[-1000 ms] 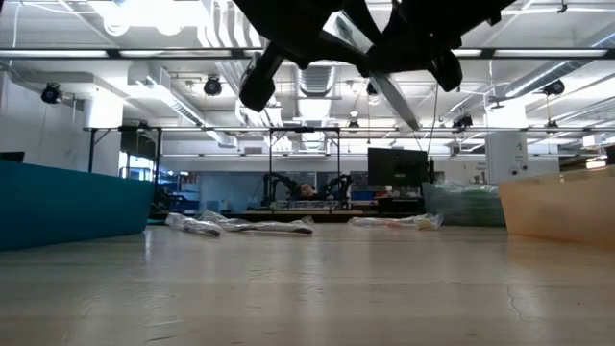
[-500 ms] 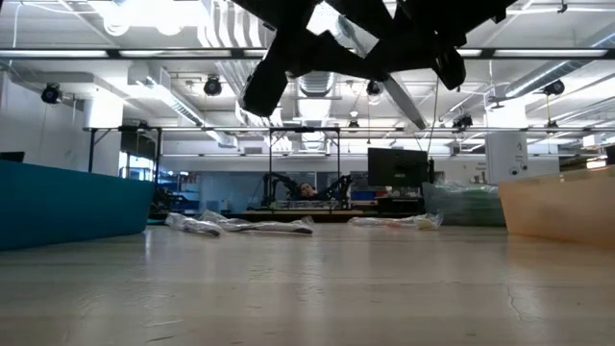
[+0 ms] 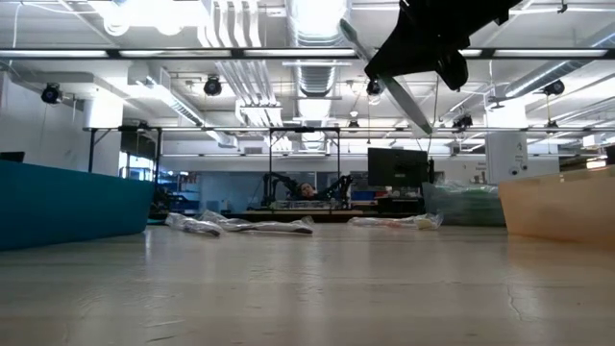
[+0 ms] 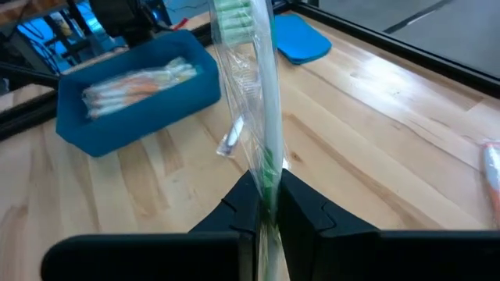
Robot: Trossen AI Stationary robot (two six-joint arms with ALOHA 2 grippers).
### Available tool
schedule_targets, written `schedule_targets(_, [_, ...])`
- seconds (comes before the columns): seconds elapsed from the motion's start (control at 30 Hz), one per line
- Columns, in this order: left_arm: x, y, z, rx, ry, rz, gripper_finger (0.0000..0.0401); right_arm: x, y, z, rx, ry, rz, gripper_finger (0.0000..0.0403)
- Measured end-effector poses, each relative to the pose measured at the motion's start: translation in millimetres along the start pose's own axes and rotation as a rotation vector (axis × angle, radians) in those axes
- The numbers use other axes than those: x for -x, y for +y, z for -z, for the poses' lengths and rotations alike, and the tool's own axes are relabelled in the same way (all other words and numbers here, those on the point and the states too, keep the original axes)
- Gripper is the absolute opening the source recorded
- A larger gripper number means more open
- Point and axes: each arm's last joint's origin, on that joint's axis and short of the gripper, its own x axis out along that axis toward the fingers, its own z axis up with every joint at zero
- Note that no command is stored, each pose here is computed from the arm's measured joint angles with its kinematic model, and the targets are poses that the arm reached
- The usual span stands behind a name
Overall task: Pick & Place Toothbrushes
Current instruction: Put the green toothbrush into the black bin
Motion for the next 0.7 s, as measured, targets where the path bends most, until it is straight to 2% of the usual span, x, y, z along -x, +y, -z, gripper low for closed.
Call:
schedule_targets(0.1, [10, 15, 5, 0.186, -0.055, 0.055, 0.0156, 1, -1, 0, 0.007, 0.006, 0.005, 0.0023])
schedule_targets(0.23, [25, 32, 19, 0.365, -0.145, 0.018, 0.0144, 1, -1, 0, 0.022, 0.007, 0.006, 0.0023])
schedule_targets(0.53, [70, 38, 70, 0.588, -0.400, -0.099, 0.0123, 0, -3, 1, 0.047, 0.019, 0.021, 0.0023])
schedule_targets(0.7, [92, 35, 99, 0.688, -0.429, -0.113, 0.0117, -3, -9, 0, 0.121, 0.029, 0.051, 0.0023])
